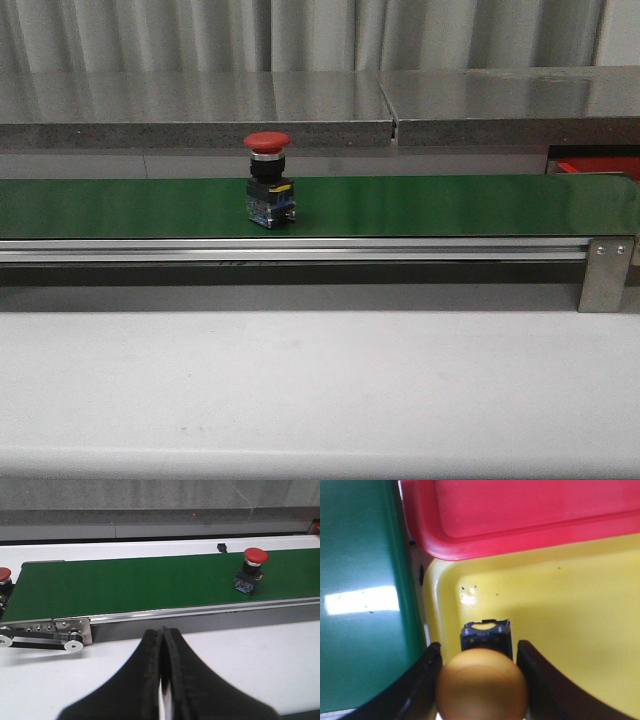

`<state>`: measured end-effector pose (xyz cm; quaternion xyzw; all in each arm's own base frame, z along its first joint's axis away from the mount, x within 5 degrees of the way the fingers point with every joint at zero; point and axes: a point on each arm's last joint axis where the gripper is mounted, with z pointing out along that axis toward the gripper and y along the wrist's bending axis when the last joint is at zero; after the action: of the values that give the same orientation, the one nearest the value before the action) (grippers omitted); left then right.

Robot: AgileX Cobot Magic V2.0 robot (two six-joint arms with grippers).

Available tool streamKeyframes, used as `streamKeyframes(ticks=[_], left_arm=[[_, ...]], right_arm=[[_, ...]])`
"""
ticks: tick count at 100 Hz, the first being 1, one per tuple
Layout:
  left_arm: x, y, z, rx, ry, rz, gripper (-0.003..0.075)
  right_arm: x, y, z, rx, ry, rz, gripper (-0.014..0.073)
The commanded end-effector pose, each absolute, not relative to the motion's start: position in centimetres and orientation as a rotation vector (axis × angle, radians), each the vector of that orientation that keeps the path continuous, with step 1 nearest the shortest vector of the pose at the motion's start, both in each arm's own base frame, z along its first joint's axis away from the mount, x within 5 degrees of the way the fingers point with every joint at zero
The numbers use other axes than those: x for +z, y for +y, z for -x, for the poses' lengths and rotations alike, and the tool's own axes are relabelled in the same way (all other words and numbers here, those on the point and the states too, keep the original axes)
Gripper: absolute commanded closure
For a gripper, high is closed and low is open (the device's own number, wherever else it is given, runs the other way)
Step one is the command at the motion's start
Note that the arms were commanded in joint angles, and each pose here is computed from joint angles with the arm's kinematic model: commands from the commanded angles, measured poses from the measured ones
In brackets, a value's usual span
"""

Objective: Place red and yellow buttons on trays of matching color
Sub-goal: 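Carry the yellow button into the yellow tray and open the right gripper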

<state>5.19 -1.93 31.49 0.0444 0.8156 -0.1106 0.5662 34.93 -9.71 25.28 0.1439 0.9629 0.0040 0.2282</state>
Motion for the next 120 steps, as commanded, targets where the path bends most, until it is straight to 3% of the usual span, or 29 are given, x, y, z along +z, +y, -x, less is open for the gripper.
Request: streamKeyframes(ticks=[1,38,67,95,120], left_arm=[[33.0,-1.9,-5.3,-0.283,1.826,-0.080,0.0741],[33.0,-1.9,-5.3,-0.283,1.826,-0.080,0.0741],[33.0,-1.9,-5.3,-0.283,1.826,-0.080,0.0741],[33.0,-1.9,-5.3,-0.283,1.826,-0.080,0.0741],[33.0,-1.9,-5.3,-0.283,1.826,-0.080,0.0741]], right_arm=[[27.0,-10.0,-35.4,-0.009,2.529,-0.391,0.0423],[23.9,-10.4,-36.9,0.022,2.567,-0.426,0.0395],[23.4,-10.4,-37.0,0.027,2.575,-0.431,0.0115],[26.0,-10.2,-36.0,-0.009,2.521,-0.398,0.0112],[29.5,-9.1,-32.6,-0.041,2.383,-0.371,0.0112]])
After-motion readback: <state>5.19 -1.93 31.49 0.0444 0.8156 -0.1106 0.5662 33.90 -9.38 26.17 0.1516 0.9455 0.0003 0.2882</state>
